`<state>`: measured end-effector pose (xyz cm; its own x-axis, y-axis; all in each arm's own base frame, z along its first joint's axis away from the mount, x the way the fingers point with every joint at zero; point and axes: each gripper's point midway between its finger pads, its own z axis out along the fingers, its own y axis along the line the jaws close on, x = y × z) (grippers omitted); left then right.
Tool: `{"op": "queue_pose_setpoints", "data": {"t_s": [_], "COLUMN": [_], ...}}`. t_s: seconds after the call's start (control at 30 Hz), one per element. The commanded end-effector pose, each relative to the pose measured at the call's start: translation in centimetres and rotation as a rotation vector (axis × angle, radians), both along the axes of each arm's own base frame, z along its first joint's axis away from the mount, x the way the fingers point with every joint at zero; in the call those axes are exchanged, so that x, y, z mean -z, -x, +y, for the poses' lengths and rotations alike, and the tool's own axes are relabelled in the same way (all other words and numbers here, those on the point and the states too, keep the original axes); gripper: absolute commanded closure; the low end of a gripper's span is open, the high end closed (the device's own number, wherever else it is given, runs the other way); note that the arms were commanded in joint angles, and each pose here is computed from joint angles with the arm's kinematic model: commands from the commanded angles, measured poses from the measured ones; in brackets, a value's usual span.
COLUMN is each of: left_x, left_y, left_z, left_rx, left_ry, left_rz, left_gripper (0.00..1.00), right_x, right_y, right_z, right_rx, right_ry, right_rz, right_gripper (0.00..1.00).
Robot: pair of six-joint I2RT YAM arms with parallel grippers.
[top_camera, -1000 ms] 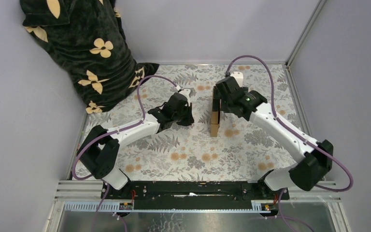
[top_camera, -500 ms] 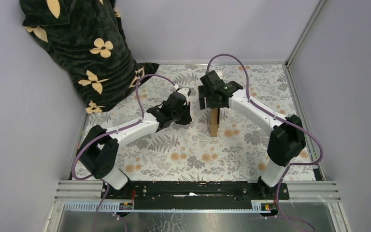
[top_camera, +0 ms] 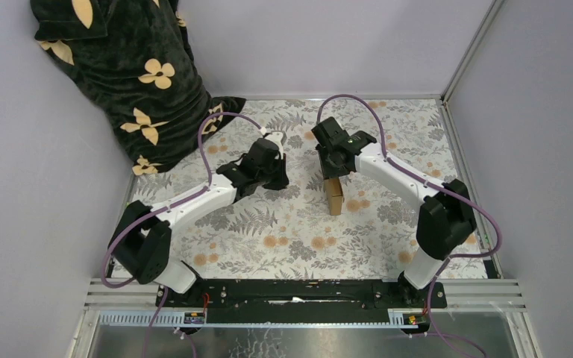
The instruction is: Fold the paper box
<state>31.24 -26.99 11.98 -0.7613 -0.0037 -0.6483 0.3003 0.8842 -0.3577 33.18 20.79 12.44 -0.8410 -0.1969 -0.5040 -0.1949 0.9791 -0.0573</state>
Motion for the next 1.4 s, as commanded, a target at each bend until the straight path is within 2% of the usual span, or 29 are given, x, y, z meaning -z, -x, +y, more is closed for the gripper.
{"op": "queue_pose_setpoints", "data": {"t_s": [0.0,0.23,0.4,0.57,0.73,0.83,1.13,1.17,1.27,1.37], "left_x": [-1.7,-3.2,-3.5,-4.6,-5.7,-5.9,-5.1,-4.8,-4.0,-3.7], "left_y": [0.3,1.8,2.7,2.9,2.9,2.7,2.0,2.0,2.2,2.3], "left_z": [2.4,5.4,7.2,9.6,10.5,11.0,10.9,10.9,11.0,11.1], "left_rx": [-0.032,-0.1,-0.131,-0.177,-0.15,-0.153,-0.138,-0.139,-0.142,-0.146], "left_ry": [-0.008,-0.013,-0.026,-0.007,0.127,0.143,0.169,0.17,0.166,0.158], "left_rz": [-0.033,-0.064,-0.067,-0.081,-0.042,-0.041,-0.01,-0.003,0.009,0.01], "left_gripper": [0.97,0.97,0.97,0.96,0.95,0.95,0.95,0.95,0.95,0.95], "right_x": [-3.0,-6.0,-6.1,-3.9,-2.1,-1.2,-0.1,0.1,0.3,-0.5], "right_y": [2.5,7.3,10.4,11.7,12.6,13.4,14.4,14.4,14.5,14.3], "right_z": [1.1,3.6,5.2,5.2,6.5,7.8,10.8,10.8,11.0,11.2], "right_rx": [-0.217,-0.611,-0.84,-0.945,-1.024,-1.089,-1.194,-1.195,-1.191,-1.187], "right_ry": [-0.078,-0.138,-0.13,-0.053,-0.005,0.036,0.011,0.015,0.001,-0.019], "right_rz": [-0.021,-0.075,-0.116,-0.071,-0.038,-0.037,-0.024,-0.018,-0.021,-0.062], "right_gripper": [0.8,0.78,0.75,0.73,0.72,0.72,0.7,0.69,0.51,0.42]}}
